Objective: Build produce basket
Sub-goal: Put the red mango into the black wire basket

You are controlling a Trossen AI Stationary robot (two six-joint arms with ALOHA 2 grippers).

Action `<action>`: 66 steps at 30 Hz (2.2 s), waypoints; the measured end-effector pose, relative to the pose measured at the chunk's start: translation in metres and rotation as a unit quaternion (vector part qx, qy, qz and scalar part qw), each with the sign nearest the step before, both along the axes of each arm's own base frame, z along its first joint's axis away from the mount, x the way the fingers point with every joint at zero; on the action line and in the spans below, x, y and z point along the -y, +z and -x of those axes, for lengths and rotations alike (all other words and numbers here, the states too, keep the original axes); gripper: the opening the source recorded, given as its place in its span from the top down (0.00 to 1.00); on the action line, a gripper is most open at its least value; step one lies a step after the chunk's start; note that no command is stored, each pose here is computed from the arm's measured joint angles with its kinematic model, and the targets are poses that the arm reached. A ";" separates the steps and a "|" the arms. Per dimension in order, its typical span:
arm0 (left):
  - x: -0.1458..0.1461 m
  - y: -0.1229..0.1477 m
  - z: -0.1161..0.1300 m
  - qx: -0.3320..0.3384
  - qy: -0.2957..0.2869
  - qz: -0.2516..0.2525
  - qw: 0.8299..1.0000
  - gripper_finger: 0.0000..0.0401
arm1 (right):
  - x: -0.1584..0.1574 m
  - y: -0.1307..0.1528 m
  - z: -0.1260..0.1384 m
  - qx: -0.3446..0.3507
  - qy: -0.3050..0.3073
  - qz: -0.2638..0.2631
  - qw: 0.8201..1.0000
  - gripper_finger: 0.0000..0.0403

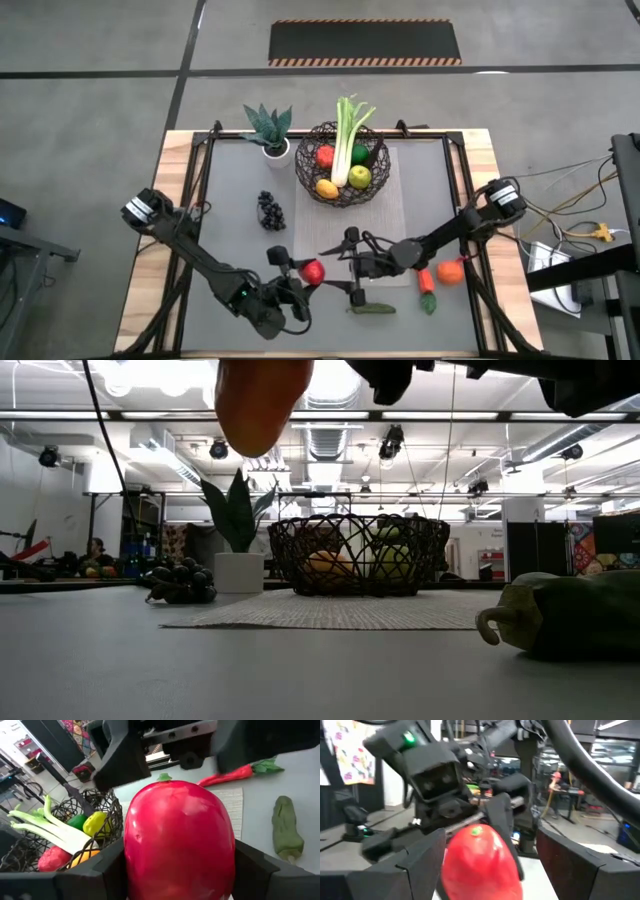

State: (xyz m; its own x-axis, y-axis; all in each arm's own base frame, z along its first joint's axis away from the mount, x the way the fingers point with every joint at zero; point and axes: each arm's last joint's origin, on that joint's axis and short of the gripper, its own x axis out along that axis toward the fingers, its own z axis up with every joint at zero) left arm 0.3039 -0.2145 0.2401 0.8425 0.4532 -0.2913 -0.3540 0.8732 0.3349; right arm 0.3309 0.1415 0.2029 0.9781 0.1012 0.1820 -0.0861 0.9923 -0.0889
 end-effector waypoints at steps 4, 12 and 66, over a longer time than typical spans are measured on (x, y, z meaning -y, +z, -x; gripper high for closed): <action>-0.005 0.000 -0.003 0.000 0.007 -0.002 1.000 0.41 | 0.000 -0.001 0.000 -0.006 -0.009 -0.003 1.000 0.27; -0.021 0.002 -0.016 0.017 0.033 0.010 0.999 0.41 | 0.002 -0.002 -0.001 -0.009 -0.015 -0.004 1.000 0.27; -0.008 0.041 0.024 0.028 -0.058 0.030 0.997 0.16 | 0.011 -0.023 0.013 -0.241 -0.074 -0.051 0.966 0.48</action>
